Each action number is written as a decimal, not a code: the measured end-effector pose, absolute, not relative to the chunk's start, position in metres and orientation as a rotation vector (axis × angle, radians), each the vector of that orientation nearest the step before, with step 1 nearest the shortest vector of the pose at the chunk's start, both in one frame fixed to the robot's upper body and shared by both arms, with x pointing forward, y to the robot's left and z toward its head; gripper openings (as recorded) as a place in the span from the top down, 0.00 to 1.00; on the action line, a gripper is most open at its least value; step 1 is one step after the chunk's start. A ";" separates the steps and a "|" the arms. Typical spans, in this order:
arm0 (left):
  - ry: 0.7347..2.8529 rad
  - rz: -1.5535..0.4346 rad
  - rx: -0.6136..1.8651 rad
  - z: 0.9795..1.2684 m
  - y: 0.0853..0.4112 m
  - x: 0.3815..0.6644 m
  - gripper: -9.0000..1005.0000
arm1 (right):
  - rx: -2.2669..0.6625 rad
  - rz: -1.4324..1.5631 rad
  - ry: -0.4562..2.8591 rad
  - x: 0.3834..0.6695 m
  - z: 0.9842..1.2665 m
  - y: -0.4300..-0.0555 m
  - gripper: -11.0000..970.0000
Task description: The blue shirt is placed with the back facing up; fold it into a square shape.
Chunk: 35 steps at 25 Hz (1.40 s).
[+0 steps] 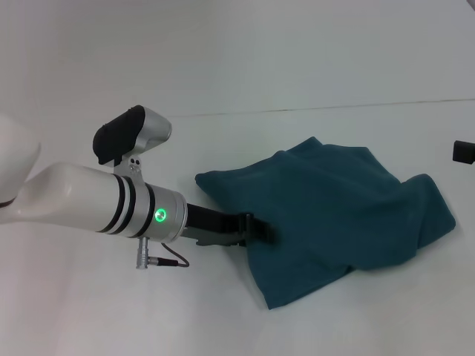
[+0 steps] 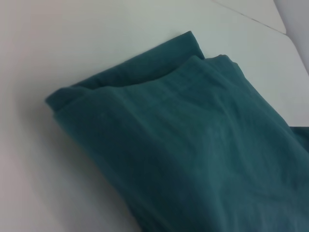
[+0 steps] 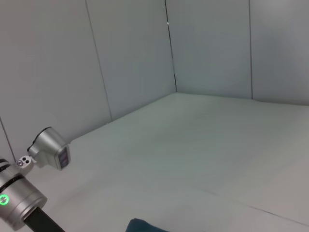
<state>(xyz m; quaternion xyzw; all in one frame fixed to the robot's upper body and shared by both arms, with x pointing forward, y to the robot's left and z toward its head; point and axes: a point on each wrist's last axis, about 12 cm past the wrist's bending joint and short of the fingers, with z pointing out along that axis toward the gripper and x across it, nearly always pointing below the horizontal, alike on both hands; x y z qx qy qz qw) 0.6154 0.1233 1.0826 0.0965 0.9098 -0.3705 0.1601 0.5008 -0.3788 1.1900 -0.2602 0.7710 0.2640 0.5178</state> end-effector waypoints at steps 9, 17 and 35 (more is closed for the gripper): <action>2.584 -1.043 0.286 1.085 0.123 0.618 0.73 | -0.621 0.636 1.842 0.501 1.190 -0.379 0.07; 2.554 -1.013 0.275 1.104 0.165 0.630 0.96 | -0.614 0.641 1.833 0.502 1.191 -0.378 0.07; 2.597 -0.658 0.183 1.136 0.271 0.648 0.96 | -0.624 0.663 1.806 0.506 1.197 -0.373 0.07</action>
